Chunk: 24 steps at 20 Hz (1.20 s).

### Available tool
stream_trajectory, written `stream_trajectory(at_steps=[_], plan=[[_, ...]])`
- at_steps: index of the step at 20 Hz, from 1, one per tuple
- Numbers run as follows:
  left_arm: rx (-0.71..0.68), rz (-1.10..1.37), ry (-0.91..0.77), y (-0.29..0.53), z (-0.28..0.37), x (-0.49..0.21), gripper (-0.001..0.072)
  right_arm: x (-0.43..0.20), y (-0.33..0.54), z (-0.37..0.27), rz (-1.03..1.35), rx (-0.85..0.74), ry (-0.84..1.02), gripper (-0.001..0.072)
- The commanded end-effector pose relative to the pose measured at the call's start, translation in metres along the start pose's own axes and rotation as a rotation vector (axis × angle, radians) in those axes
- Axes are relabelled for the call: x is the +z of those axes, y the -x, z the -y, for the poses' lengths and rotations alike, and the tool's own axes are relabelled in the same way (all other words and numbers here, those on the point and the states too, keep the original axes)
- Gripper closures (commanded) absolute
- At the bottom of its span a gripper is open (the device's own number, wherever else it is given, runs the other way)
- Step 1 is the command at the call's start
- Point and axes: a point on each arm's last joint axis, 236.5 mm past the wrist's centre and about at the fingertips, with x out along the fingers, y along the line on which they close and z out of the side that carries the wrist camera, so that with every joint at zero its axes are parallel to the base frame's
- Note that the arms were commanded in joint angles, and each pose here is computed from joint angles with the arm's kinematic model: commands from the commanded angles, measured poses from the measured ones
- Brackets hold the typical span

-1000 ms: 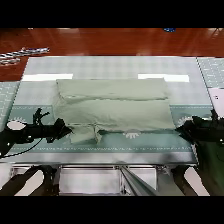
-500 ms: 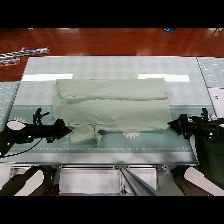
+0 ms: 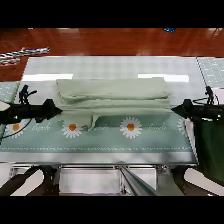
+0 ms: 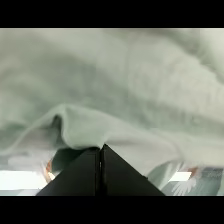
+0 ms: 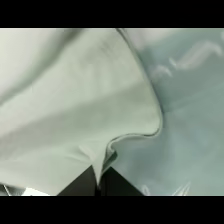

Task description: Fold the shirts.

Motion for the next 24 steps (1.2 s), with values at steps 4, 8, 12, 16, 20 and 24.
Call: stream_trajectory(at_steps=[4,8,12,16,20,24], plan=[[-0.089,0.018,-0.006,-0.017,0.038,0.088,0.0689,0.07,-0.02,-0.05,0.029,-0.012,0.103,0.0688],[-0.113,-0.007,-0.064,-0.038,0.06,0.132,0.0689,0.107,-0.046,-0.064,0.02,-0.003,0.112,0.0688],[-0.132,-0.051,-0.06,-0.061,0.067,0.162,0.0689,0.14,-0.068,-0.071,0.043,0.001,0.113,0.0688],[-0.136,-0.072,-0.059,-0.074,0.065,0.173,0.0686,0.161,-0.079,-0.07,0.058,0.011,0.092,0.0687],[-0.132,-0.135,-0.044,-0.08,0.055,0.162,0.0199,0.165,-0.081,-0.069,0.066,0.017,0.087,0.0299],[-0.148,-0.208,-0.005,-0.016,0.032,0.166,0.0201,0.172,-0.019,-0.065,0.061,0.027,0.099,0.0299]])
